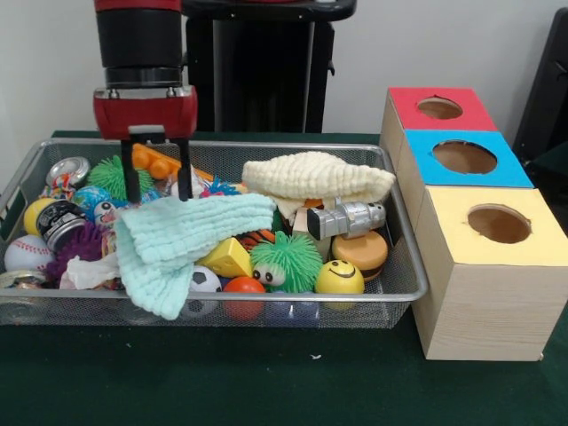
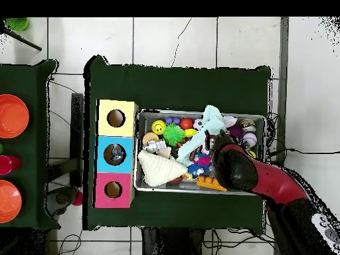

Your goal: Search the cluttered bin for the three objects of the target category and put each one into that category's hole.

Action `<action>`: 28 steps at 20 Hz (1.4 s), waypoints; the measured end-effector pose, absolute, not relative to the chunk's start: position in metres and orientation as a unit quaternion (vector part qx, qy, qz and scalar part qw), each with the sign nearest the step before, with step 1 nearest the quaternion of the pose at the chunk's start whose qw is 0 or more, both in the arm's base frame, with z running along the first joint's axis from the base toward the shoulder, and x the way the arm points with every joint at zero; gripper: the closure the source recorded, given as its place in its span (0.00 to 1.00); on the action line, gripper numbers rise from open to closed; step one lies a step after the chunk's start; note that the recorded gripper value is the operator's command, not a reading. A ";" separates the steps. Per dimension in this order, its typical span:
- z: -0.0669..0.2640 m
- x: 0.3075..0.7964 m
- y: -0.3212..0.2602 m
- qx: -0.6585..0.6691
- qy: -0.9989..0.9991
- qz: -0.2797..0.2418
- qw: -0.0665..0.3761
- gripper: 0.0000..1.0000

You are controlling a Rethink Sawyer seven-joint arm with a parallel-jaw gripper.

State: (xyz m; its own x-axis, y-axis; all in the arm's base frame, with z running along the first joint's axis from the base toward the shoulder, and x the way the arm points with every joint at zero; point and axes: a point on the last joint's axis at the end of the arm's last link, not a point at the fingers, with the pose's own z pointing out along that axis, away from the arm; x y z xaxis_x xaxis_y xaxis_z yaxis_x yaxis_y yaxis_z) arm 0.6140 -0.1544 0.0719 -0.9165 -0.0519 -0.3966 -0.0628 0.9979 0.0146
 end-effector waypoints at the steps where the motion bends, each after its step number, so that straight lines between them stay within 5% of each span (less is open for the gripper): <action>1: 0.067 0.614 -0.146 -0.034 0.979 0.018 0.198 0.00; 17: 0.028 0.583 -0.090 -0.098 0.983 -0.010 0.152 0.00; 28: 0.022 0.562 -0.104 -0.195 0.967 -0.106 0.126 0.00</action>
